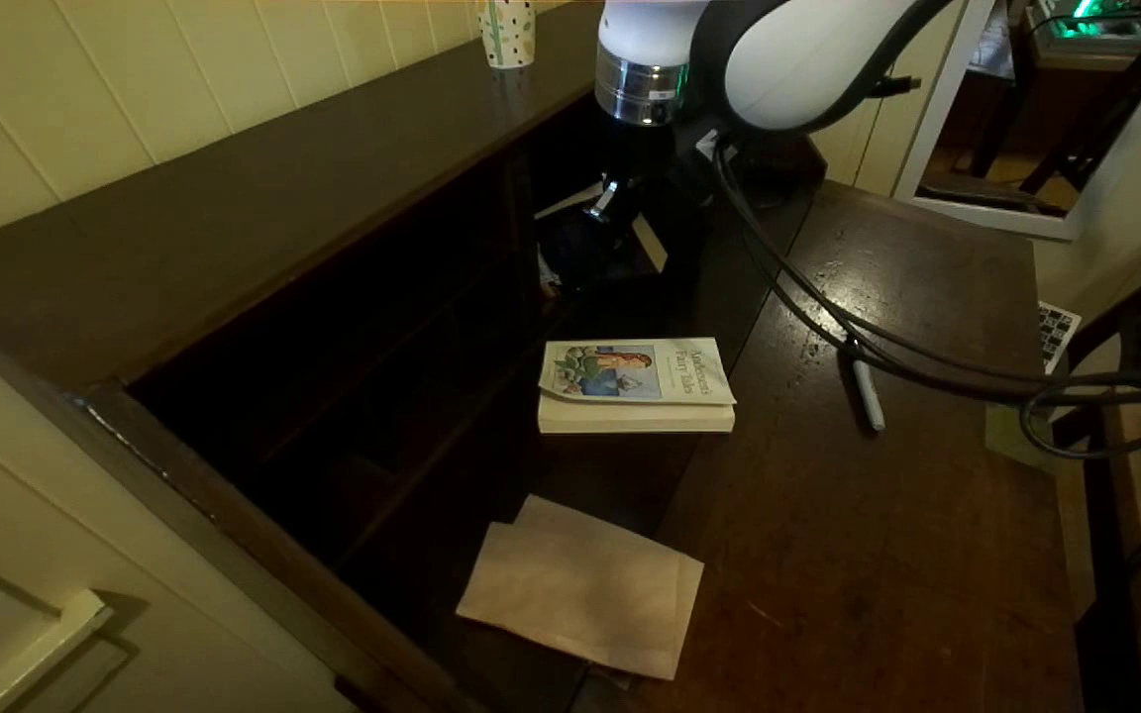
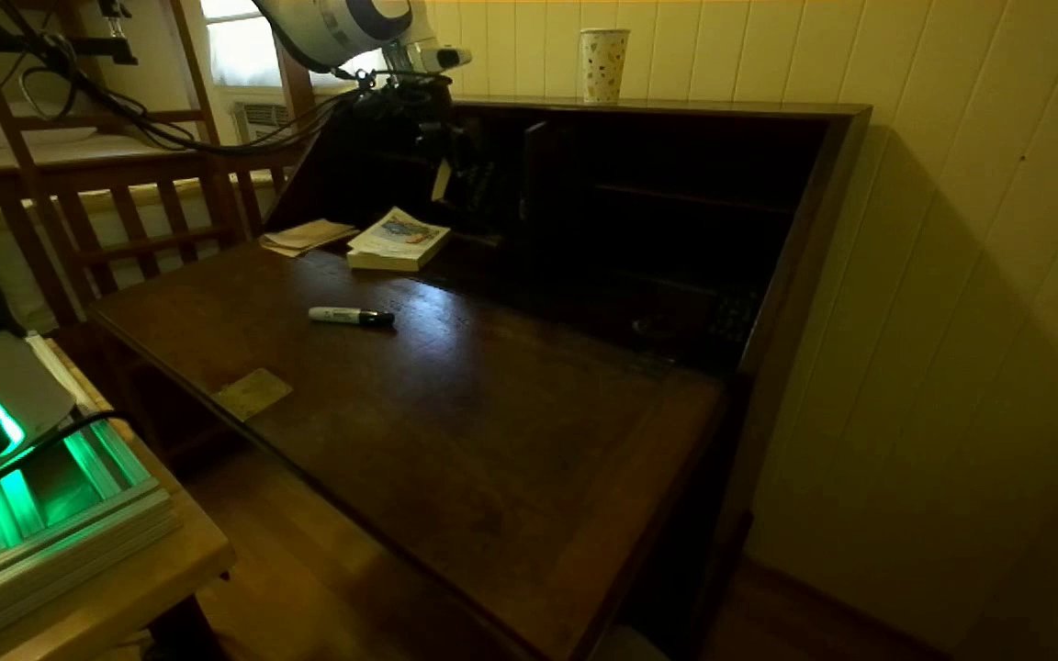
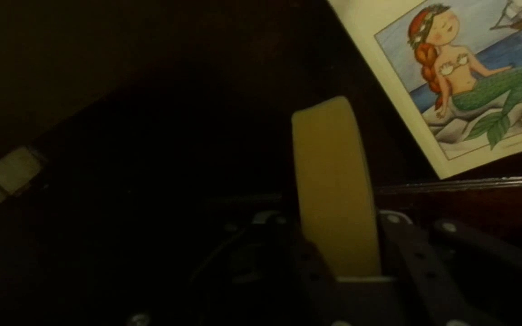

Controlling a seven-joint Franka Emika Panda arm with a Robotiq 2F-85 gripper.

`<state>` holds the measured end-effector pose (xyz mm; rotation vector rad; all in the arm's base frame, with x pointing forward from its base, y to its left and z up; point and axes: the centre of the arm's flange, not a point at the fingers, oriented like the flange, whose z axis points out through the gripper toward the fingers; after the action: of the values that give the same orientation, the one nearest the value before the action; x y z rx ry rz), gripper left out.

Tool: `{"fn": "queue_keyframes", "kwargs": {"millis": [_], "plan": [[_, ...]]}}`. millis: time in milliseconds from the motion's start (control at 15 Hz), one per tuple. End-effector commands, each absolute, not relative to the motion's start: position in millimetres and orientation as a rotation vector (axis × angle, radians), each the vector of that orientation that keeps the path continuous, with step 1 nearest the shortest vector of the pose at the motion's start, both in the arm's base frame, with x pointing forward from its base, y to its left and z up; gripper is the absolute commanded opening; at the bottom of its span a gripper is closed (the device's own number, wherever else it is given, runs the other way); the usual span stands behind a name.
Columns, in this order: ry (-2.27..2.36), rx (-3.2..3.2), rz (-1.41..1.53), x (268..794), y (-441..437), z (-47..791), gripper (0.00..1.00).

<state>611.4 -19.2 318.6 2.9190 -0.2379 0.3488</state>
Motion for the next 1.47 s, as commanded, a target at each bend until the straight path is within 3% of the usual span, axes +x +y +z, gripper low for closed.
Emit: {"fn": "queue_keyframes", "kwargs": {"millis": [0,600,1400], "plan": [[-0.118,2.926,0.142,590,-4,306,0.08],[0.113,2.885,-0.036,579,20,320,0.08],[0.544,2.71,-0.013,576,58,333,0.08]]}}
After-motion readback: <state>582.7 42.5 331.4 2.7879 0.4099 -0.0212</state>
